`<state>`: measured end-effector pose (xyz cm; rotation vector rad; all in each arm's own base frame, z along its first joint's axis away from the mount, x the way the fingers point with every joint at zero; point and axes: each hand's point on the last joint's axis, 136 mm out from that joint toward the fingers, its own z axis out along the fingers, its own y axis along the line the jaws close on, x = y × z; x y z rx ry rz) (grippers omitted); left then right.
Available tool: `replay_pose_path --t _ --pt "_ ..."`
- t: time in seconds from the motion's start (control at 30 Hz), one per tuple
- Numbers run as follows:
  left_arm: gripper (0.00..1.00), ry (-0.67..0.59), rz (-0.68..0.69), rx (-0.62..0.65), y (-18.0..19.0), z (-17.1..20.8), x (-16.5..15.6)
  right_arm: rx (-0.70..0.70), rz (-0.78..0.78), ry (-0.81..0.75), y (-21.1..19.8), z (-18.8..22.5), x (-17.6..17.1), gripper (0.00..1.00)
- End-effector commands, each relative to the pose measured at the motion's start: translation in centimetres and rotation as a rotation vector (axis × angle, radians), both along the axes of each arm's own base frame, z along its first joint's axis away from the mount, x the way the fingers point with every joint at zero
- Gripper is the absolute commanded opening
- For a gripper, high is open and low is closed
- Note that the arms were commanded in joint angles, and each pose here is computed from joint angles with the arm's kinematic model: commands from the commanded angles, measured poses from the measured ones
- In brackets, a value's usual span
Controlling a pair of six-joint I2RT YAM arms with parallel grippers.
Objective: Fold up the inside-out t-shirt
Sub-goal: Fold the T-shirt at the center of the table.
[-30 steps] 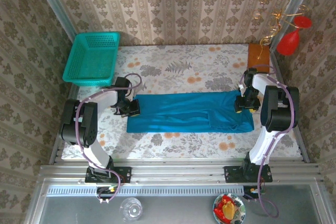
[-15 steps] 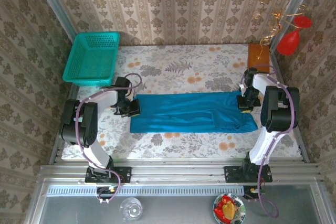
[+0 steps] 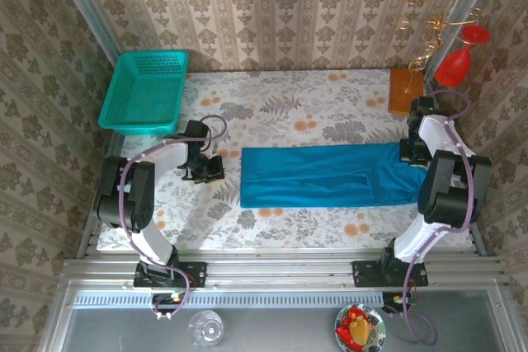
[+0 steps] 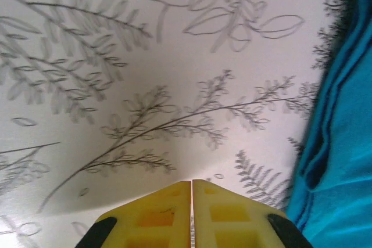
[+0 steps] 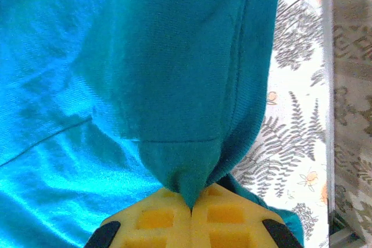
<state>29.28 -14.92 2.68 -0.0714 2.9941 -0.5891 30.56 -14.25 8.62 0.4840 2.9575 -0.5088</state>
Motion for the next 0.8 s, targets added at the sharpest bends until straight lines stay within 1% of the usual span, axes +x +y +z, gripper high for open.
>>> replay_pose_path --t 0.0,0.13,0.2,0.27,0.33,0.43,0.6,0.77 --pt "0.09 -0.017 0.009 -0.059 -1.8 0.8 0.8 0.087 -0.022 -0.07 2.9 1.7 0.3 0.0" --pt "0.07 -0.005 0.008 -0.114 -3.4 0.3 0.8 0.263 0.014 -0.045 8.2 1.2 -0.4 0.0" --pt "0.07 -0.006 0.0 -0.108 -3.9 0.1 0.6 0.339 0.002 -0.027 11.1 1.2 -0.8 0.0" --pt "0.07 -0.01 -0.012 -0.093 -4.3 -0.1 0.4 0.444 -0.01 -0.004 14.2 1.2 -1.2 0.0" --pt "0.06 0.001 -0.016 -0.095 -4.7 -0.5 0.2 0.527 0.012 0.008 17.3 1.2 -1.4 0.0" --pt "0.05 0.007 -0.013 -0.115 -5.4 -0.8 0.0 0.568 0.084 0.006 21.2 1.7 -1.3 0.0" --pt "0.03 0.019 -0.019 -0.14 -6.7 -1.7 -0.4 0.738 0.117 0.017 27.7 1.5 -0.9 0.0" --pt "0.0 0.031 -0.019 -0.14 -7.1 -2.3 -0.7 0.761 0.195 0.053 32.2 1.3 -0.8 0.0"
